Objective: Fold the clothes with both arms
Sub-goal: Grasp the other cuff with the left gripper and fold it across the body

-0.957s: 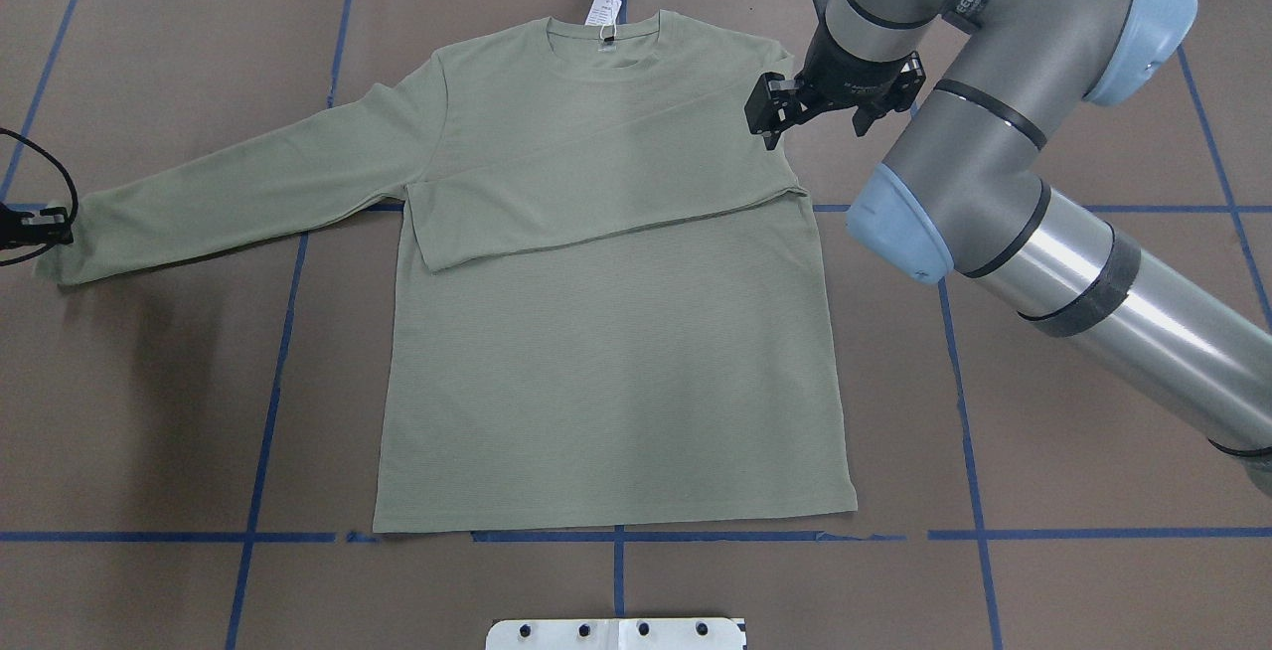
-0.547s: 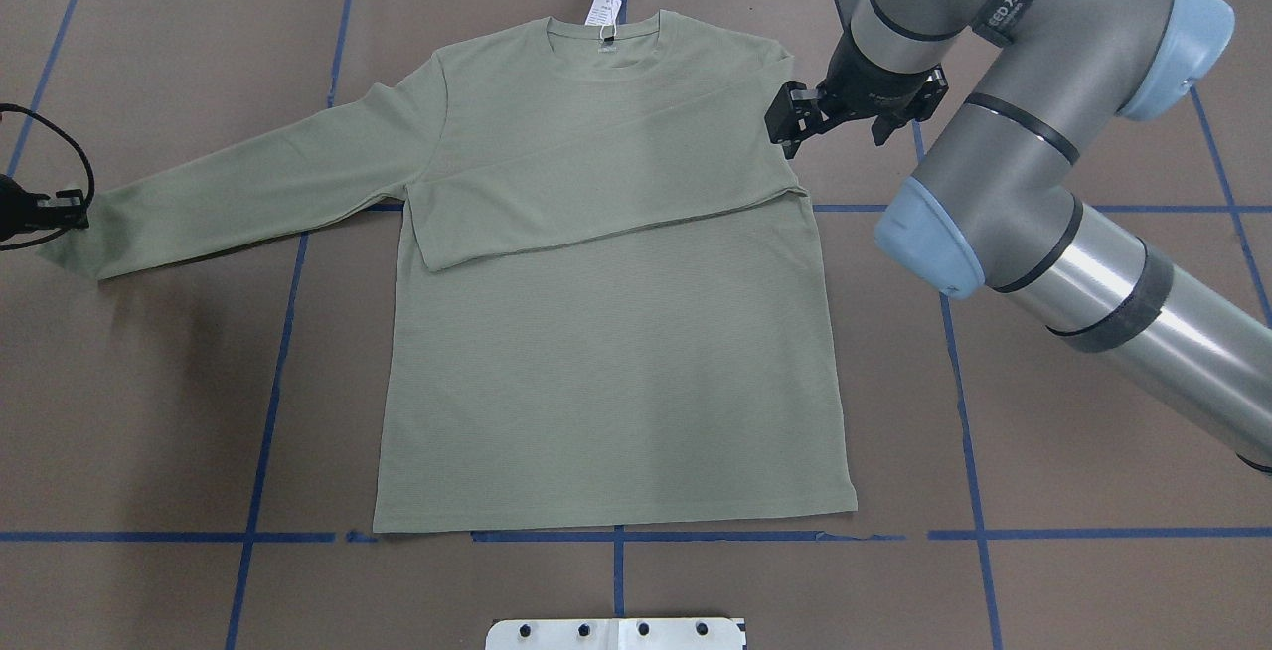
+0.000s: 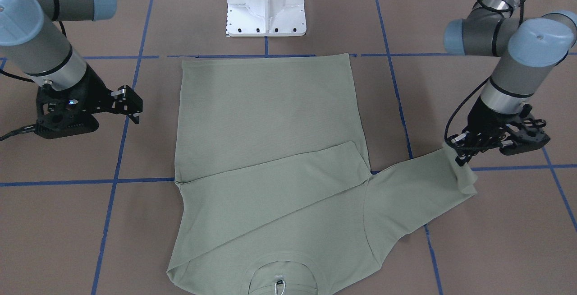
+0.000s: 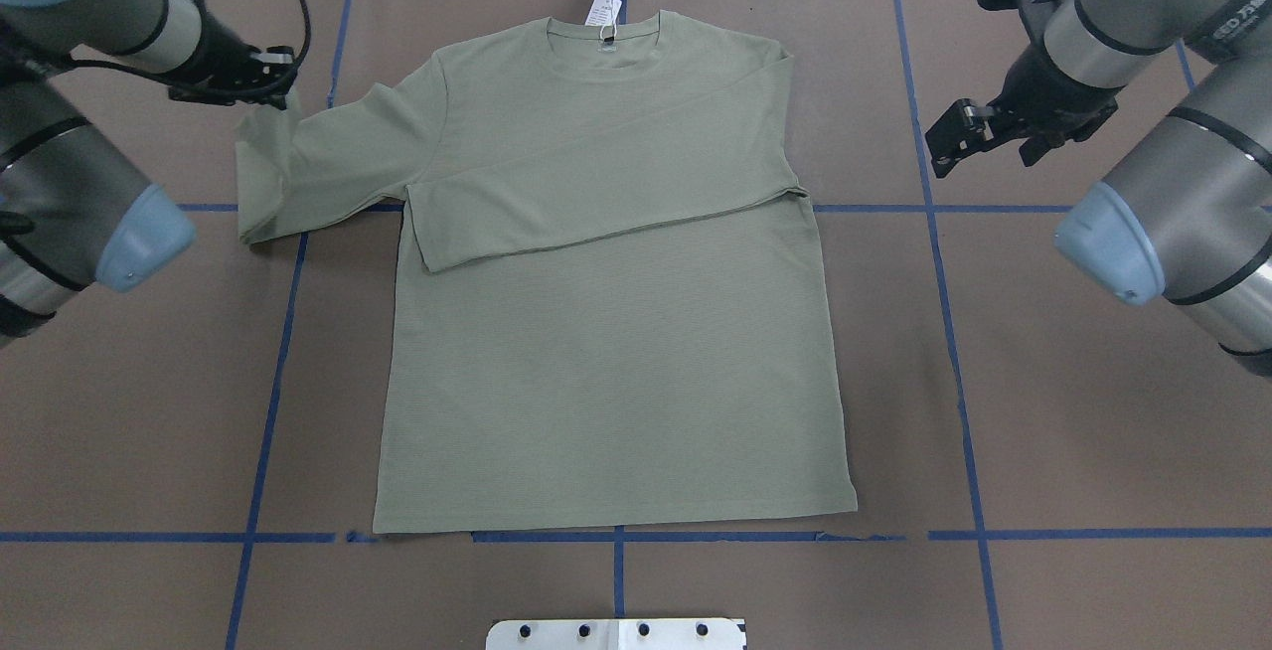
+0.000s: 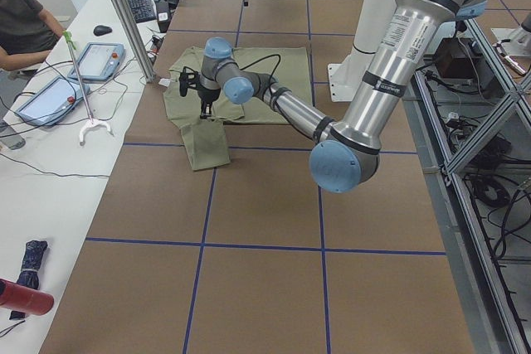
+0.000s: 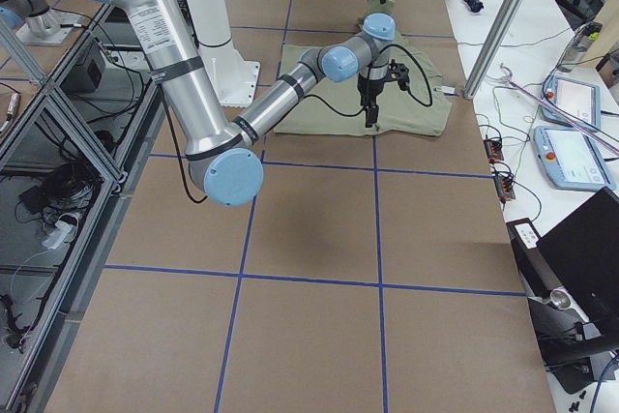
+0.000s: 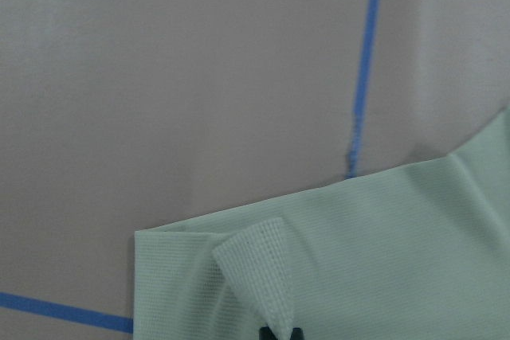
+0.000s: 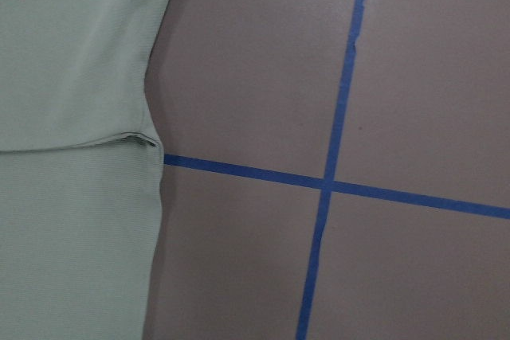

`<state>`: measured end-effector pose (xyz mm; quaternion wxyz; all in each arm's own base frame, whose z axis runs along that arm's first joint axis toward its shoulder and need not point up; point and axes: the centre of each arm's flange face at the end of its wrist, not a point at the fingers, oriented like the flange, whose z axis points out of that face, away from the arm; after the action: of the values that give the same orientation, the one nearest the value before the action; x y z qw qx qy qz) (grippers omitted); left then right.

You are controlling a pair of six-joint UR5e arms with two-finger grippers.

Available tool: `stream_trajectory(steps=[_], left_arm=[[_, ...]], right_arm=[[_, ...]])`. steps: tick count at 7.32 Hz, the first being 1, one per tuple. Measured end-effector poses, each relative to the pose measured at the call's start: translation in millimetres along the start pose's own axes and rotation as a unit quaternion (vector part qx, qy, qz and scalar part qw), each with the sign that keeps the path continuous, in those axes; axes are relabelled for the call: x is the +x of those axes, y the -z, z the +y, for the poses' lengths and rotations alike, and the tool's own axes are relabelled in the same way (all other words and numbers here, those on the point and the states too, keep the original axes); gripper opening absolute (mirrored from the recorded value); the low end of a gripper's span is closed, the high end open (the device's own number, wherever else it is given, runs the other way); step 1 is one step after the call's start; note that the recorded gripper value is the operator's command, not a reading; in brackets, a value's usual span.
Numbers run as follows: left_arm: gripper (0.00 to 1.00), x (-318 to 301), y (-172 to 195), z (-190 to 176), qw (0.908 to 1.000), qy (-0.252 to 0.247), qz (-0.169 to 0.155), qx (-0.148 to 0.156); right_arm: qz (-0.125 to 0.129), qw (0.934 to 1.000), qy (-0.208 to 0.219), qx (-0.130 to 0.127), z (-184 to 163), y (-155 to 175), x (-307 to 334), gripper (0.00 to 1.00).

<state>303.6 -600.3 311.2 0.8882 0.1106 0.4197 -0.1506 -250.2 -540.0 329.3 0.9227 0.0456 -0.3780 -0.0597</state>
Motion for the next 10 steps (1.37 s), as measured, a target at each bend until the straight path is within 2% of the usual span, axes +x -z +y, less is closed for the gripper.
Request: stream_trajectory(steps=[2,4,5,7,8,9,10], left_arm=[[0.0,139.6,22.8,11.3,0.9975,0.037,0.058,-0.018],[0.0,281.7,51.1,47.3,0.9899,0.076,0.109,-0.049],[0.0,330.8,52.8,75.2,0.9866,0.088,0.122,-0.063],[0.0,369.0,21.2,113.1,0.9825,0.11,0.136,-0.064],[0.64,371.2,5.0,116.7,0.9813,0.119,0.137,-0.064],[1.0,373.5,-6.3,122.7,0.9805,0.128,0.134,-0.066],[1.0,385.7,-14.7,143.0,0.9803,0.131,0.132,-0.066]], right_arm=[[0.008,1.0,0.001,-0.002,14.8,3.0,54.8,1.0],[0.002,0.9999,-0.007,-0.009,25.2,8.0,97.3,1.0],[0.002,0.9999,-0.011,-0.011,27.1,8.3,107.0,1.0],[0.003,0.9998,-0.015,-0.012,27.4,8.5,112.7,1.0],[0.003,0.9998,-0.016,-0.012,27.0,8.7,112.5,1.0],[0.002,0.9998,-0.016,-0.011,26.4,9.0,111.7,1.0],[0.002,0.9998,-0.016,-0.011,25.7,9.0,111.3,1.0]])
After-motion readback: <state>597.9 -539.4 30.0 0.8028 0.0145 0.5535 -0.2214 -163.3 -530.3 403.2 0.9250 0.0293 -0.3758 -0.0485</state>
